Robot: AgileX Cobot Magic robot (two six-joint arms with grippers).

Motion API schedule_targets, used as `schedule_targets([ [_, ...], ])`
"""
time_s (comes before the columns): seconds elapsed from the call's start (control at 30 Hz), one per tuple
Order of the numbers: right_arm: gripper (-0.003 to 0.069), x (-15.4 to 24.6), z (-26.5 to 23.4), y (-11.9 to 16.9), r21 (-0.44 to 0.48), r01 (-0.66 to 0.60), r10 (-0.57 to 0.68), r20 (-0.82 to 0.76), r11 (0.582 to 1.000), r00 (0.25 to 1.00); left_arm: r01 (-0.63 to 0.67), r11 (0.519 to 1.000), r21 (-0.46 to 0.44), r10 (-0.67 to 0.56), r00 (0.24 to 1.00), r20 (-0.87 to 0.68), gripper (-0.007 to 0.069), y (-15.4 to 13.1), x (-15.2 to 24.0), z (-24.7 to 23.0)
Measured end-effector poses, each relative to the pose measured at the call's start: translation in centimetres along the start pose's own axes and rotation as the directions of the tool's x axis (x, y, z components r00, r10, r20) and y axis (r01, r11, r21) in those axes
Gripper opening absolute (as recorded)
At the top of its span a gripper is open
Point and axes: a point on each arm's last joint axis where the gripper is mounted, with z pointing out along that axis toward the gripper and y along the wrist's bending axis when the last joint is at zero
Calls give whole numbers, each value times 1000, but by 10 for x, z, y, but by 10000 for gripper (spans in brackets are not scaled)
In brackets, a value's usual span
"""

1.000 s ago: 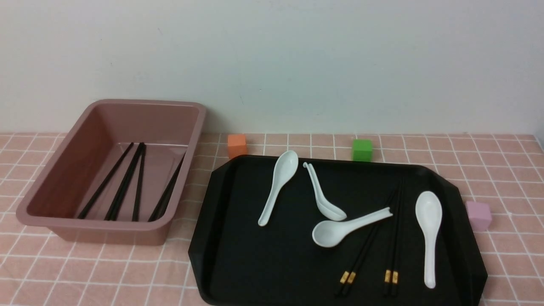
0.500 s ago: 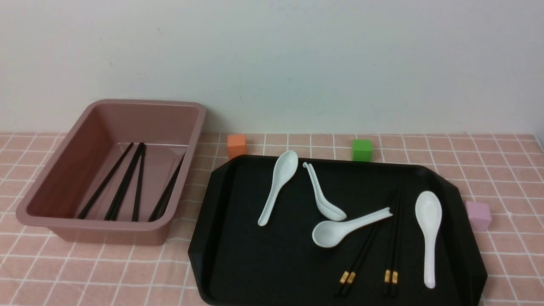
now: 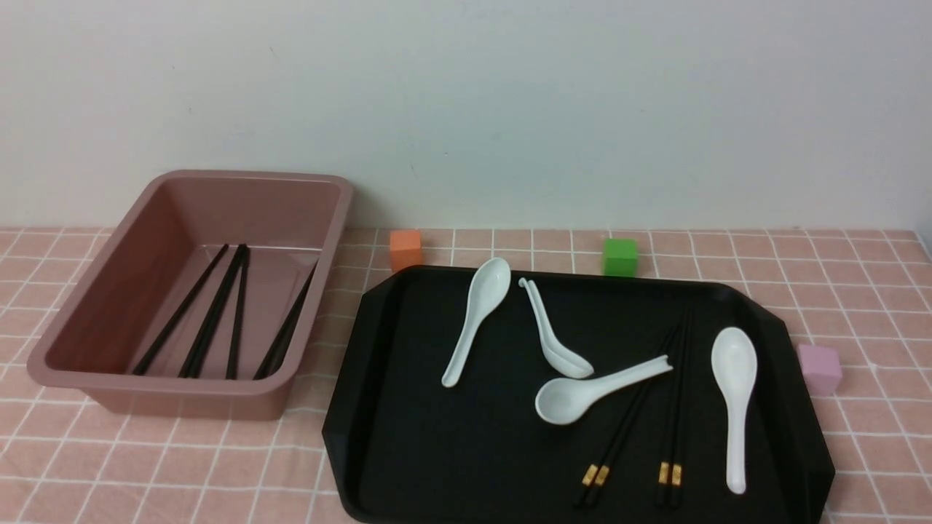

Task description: On pink tablecloth take chopsticks from black tray and put them in box.

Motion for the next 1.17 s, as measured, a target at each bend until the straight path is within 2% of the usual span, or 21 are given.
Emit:
schedule_targets([
  [1.17,240,0,0,0,0,1,-1,0,1000,1000,0,1000,0,0,1000,0,48,0,0,0],
])
